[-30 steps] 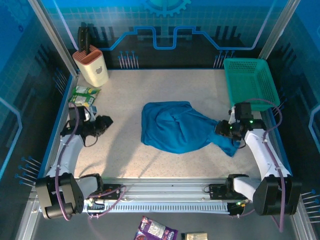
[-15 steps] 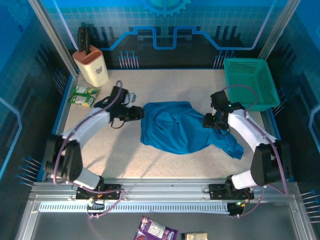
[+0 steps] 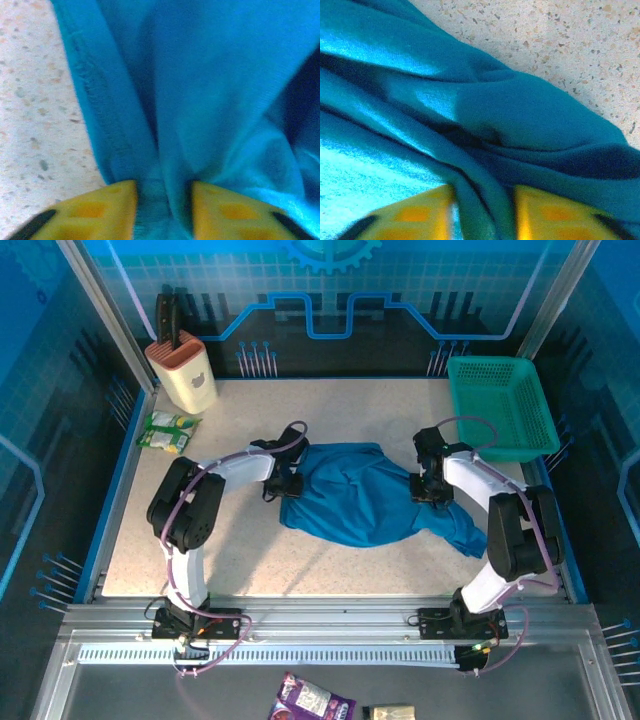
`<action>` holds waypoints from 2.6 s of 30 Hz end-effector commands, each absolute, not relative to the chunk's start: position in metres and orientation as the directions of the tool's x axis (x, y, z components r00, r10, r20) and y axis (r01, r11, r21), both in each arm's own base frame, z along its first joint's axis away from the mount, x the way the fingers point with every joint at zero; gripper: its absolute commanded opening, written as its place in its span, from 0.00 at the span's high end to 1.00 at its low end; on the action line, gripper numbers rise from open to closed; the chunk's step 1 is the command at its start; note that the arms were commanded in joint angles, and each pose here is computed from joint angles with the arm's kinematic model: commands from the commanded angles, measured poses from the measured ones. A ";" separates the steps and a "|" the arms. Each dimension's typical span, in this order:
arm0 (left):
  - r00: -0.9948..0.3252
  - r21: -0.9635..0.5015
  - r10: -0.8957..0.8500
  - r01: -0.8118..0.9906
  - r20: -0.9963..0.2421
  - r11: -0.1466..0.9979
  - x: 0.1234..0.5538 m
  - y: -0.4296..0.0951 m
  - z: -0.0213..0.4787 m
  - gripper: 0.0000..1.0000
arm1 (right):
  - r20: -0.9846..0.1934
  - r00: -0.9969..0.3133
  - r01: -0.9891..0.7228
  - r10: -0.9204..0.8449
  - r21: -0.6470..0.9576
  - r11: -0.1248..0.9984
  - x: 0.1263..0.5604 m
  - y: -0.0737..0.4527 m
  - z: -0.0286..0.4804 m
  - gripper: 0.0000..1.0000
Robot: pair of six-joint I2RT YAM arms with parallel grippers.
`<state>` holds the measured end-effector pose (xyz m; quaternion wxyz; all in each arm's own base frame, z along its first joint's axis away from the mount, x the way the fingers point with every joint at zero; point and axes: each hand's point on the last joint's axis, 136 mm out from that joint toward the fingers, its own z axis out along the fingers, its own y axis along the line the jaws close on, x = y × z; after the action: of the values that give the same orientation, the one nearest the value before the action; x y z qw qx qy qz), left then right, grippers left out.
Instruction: Fold the inside-out t-shirt
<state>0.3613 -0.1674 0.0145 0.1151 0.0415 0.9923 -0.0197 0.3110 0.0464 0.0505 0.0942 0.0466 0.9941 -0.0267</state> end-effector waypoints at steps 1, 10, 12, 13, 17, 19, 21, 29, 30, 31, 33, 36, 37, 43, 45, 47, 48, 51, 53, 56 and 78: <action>-0.980 0.064 0.099 0.089 -0.173 0.994 0.350 -0.142 0.001 0.90 | -0.252 -0.963 0.098 0.093 -0.007 0.995 0.325 0.049 0.069 0.93; -0.844 -0.290 -0.197 -0.051 -0.498 0.956 0.431 -0.089 0.164 1.00 | -0.629 -0.775 0.041 0.065 0.052 0.998 0.393 0.051 0.256 1.00; -0.780 -0.370 -0.272 -0.057 -0.563 0.927 0.439 -0.071 0.214 1.00 | -0.705 -0.707 0.012 0.060 0.073 0.997 0.394 0.054 0.301 1.00; -0.743 -0.403 -0.312 -0.062 -0.592 0.913 0.441 -0.060 0.238 1.00 | -0.741 -0.668 0.002 0.063 0.082 0.997 0.392 0.053 0.324 1.00; -0.614 -0.457 -0.427 -0.120 -0.663 0.881 0.426 -0.015 0.292 1.00 | -0.821 -0.568 -0.042 0.059 0.101 0.994 0.368 0.052 0.367 1.00; -0.589 -0.453 -0.454 -0.162 -0.668 0.877 0.408 0.003 0.292 1.00 | -0.817 -0.574 -0.086 0.058 0.130 0.988 0.350 0.059 0.358 1.00; -0.584 -0.438 -0.475 -0.217 -0.658 0.873 0.387 0.016 0.275 1.00 | -0.794 -0.606 -0.172 0.050 0.191 0.966 0.328 0.075 0.339 1.00; -0.646 -0.378 -0.562 -0.417 -0.516 0.826 0.323 0.038 0.159 0.68 | -0.509 -0.860 -0.297 -0.035 0.443 0.846 0.250 0.140 0.213 0.61; -0.643 -0.391 -0.565 -0.410 -0.517 0.824 0.324 0.035 0.160 0.63 | -0.498 -0.867 -0.262 -0.014 0.431 0.863 0.252 0.135 0.207 0.56; -0.650 -0.402 -0.550 -0.381 -0.524 0.833 0.329 0.027 0.164 0.60 | -0.499 -0.866 -0.231 0.006 0.412 0.882 0.257 0.130 0.203 0.52; -0.685 -0.388 -0.490 -0.315 -0.539 0.866 0.339 0.005 0.171 0.57 | -0.498 -0.867 -0.175 0.036 0.372 0.911 0.267 0.121 0.196 0.50; -0.759 -0.358 -0.357 -0.175 -0.544 0.917 0.356 -0.044 0.177 0.56 | -0.456 -0.888 -0.111 0.049 0.318 0.942 0.283 0.113 0.178 0.49; -0.782 -0.354 -0.310 -0.123 -0.541 0.927 0.360 -0.064 0.178 0.55 | -0.434 -0.899 -0.090 0.054 0.304 0.949 0.287 0.111 0.170 0.49; -0.870 -0.259 -0.011 0.135 -0.494 0.956 0.368 -0.175 0.158 0.51 | -0.379 -0.924 -0.037 0.051 0.221 0.975 0.319 0.110 0.135 0.46; -0.885 -0.189 0.072 0.176 -0.459 0.966 0.370 -0.196 0.143 0.48 | -0.366 -0.930 -0.046 0.025 0.185 0.982 0.332 0.113 0.126 0.41; -0.898 -0.117 0.136 0.201 -0.418 0.973 0.373 -0.207 0.124 0.46 | -0.351 -0.936 -0.072 -0.015 0.151 0.986 0.346 0.121 0.115 0.36; -0.903 -0.090 0.150 0.202 -0.402 0.975 0.375 -0.208 0.117 0.46 | -0.348 -0.937 -0.083 -0.030 0.139 0.987 0.353 0.124 0.112 0.34; -0.916 -0.008 0.181 0.196 -0.357 0.980 0.381 -0.203 0.095 0.44 | -0.348 -0.929 -0.172 -0.127 0.101 0.980 0.371 0.147 0.102 0.29; -0.923 0.023 0.197 0.201 -0.330 0.979 0.382 -0.200 0.083 0.42 | -0.330 -0.926 -0.213 -0.185 0.050 0.976 0.381 0.155 0.091 0.27; -0.936 0.029 0.207 0.207 -0.284 0.978 0.380 -0.198 0.066 0.43 | -0.286 -0.930 -0.234 -0.232 -0.028 0.972 0.395 0.156 0.071 0.27; -0.678 -0.271 -0.152 0.071 -0.719 0.960 0.467 -0.091 0.295 1.00 | -0.773 -0.634 -0.066 -0.015 0.035 0.997 0.432 0.075 0.339 1.00</action>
<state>0.4773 -0.1008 0.2216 0.3318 -0.0290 0.9363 -0.1110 0.4557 0.0993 0.2849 0.3778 -0.0464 0.9244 0.0241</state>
